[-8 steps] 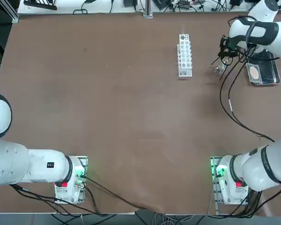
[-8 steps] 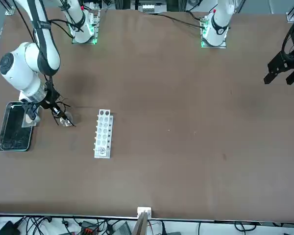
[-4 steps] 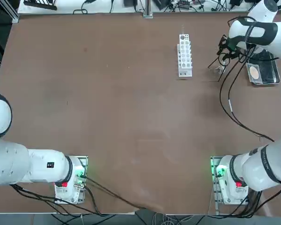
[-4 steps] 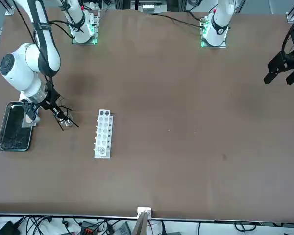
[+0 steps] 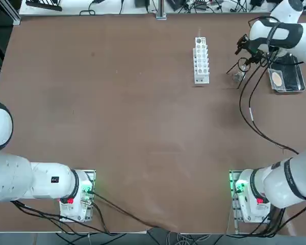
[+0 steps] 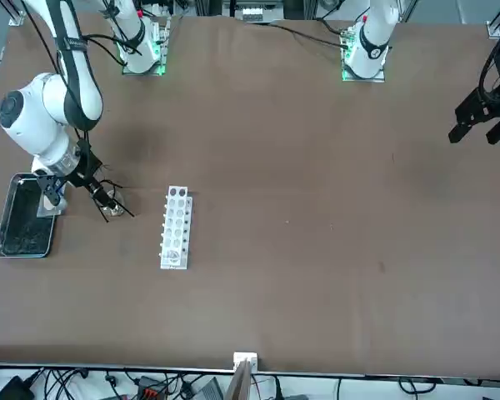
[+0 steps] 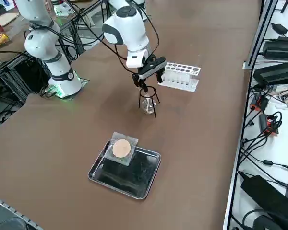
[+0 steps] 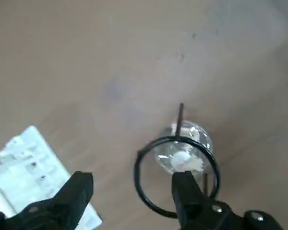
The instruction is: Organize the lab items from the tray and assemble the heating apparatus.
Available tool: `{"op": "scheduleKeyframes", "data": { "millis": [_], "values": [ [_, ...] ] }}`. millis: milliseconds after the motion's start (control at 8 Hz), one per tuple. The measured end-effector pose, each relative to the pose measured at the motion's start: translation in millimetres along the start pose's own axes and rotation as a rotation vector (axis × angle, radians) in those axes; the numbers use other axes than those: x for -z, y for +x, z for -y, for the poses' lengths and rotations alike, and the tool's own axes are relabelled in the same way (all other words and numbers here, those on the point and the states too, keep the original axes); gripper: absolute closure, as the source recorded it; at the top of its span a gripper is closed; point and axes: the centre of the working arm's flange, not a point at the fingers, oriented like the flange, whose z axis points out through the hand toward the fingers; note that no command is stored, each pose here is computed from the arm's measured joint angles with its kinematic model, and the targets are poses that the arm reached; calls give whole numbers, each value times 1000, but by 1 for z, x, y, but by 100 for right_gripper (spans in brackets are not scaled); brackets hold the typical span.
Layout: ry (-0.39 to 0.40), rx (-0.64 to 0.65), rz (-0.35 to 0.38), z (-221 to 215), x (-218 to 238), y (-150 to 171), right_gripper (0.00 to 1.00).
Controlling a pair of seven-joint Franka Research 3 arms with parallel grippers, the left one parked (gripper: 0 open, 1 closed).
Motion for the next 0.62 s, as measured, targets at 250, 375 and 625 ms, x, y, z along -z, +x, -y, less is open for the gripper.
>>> {"op": "scheduleKeyframes", "data": {
  "millis": [250,375,625],
  "values": [
    [29,-2,-21,9,25,14,0],
    [20,0,-25,7,43,30,0],
    [-77,22,-36,-17,90,74,0]
  ]
}}
